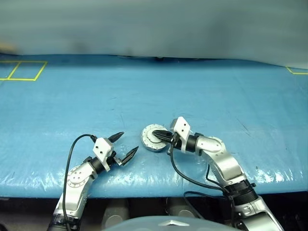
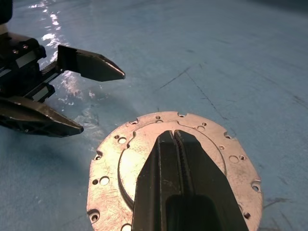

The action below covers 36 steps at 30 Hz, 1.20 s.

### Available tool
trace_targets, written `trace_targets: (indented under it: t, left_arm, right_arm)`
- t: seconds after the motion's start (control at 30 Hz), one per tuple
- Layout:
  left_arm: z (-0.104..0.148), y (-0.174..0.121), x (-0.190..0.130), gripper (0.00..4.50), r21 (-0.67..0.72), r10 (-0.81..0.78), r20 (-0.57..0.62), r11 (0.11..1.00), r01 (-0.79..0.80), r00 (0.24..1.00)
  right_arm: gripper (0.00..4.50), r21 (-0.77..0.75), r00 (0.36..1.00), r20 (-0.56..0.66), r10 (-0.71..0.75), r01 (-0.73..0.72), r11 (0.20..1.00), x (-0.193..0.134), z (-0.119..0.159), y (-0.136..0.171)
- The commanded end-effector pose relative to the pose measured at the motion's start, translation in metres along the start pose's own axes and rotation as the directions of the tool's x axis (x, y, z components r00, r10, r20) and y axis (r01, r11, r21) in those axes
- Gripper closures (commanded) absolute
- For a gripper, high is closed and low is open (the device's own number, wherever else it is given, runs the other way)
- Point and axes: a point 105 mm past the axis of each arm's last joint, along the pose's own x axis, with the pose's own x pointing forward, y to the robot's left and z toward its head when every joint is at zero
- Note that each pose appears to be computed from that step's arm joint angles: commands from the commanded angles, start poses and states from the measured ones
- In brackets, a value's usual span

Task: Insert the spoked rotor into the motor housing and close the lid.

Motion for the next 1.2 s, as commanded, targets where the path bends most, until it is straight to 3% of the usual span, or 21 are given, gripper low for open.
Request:
trace_targets:
  t: [0.03,0.4,0.77,0.93,1.2]
  left_arm:
    - [0.005,0.000,0.002,0.00,0.023,-0.001,0.024,1.000,0.000,1.000]
    - [0.006,0.002,0.003,0.00,0.029,-0.011,0.021,1.000,0.011,1.000]
    - [0.005,0.001,0.002,0.00,0.027,-0.002,0.016,1.000,0.002,1.000]
    - [0.004,0.002,0.000,0.00,0.031,0.003,0.012,1.000,-0.003,1.000]
    - [0.002,0.001,0.000,0.00,0.024,0.005,0.007,1.000,-0.005,1.000]
  right_arm:
    - [3.88,-0.057,0.998,0.056,-0.023,0.026,0.998,-0.006,0.017,-0.005]
    - [0.25,-0.084,1.000,0.023,0.011,-0.009,0.996,-0.006,0.011,0.004]
    - [0.25,-0.059,0.999,-0.038,0.022,-0.024,0.998,-0.002,-0.006,0.006]
    - [1.45,-0.051,0.999,-0.049,0.010,-0.012,0.999,-0.001,-0.010,0.005]
    - [1.50,-0.009,1.000,0.006,0.001,-0.001,1.000,0.004,0.003,0.009]
